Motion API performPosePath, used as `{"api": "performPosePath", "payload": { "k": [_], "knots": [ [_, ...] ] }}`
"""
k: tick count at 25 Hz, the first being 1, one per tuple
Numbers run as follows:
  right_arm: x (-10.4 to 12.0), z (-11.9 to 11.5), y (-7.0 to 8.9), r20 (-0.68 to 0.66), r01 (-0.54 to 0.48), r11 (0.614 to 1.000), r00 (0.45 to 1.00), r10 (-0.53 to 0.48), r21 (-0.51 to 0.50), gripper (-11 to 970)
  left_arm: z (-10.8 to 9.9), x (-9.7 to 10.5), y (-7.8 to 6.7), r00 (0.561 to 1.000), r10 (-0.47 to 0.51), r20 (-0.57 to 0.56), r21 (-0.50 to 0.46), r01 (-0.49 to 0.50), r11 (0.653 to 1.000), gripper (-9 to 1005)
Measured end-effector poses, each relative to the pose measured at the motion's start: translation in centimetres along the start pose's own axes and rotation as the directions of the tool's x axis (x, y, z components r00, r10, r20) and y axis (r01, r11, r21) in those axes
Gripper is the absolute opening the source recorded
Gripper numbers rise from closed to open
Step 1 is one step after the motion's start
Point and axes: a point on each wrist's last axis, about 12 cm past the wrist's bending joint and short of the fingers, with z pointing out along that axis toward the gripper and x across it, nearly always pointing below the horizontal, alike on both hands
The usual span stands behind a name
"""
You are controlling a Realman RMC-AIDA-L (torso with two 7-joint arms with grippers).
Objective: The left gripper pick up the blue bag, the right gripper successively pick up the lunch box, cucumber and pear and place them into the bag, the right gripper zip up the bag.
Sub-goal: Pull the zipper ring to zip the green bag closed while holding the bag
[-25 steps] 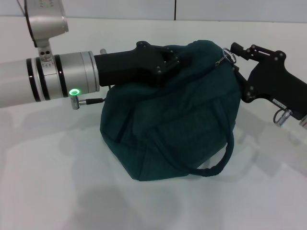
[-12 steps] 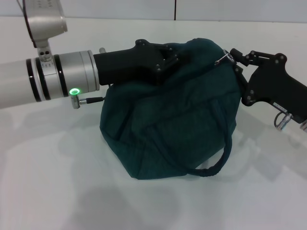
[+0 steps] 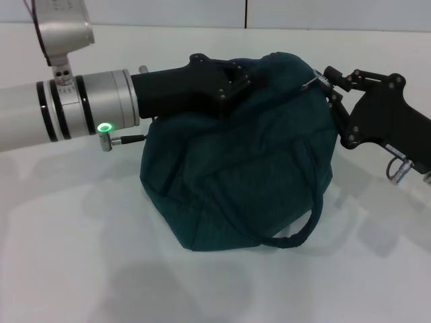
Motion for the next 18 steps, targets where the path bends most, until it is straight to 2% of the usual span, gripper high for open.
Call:
{"api": "performPosePath", "payload": {
  "k": [18],
  "knots": [
    [-0.18, -0.6, 0.27, 0.025, 0.008, 1.0, 1.0, -0.008, 0.009, 141, -0.02, -0.01, 0.03, 1.0, 0.005, 0.001, -0.002, -0.005, 1.0, 51]
  ]
}}
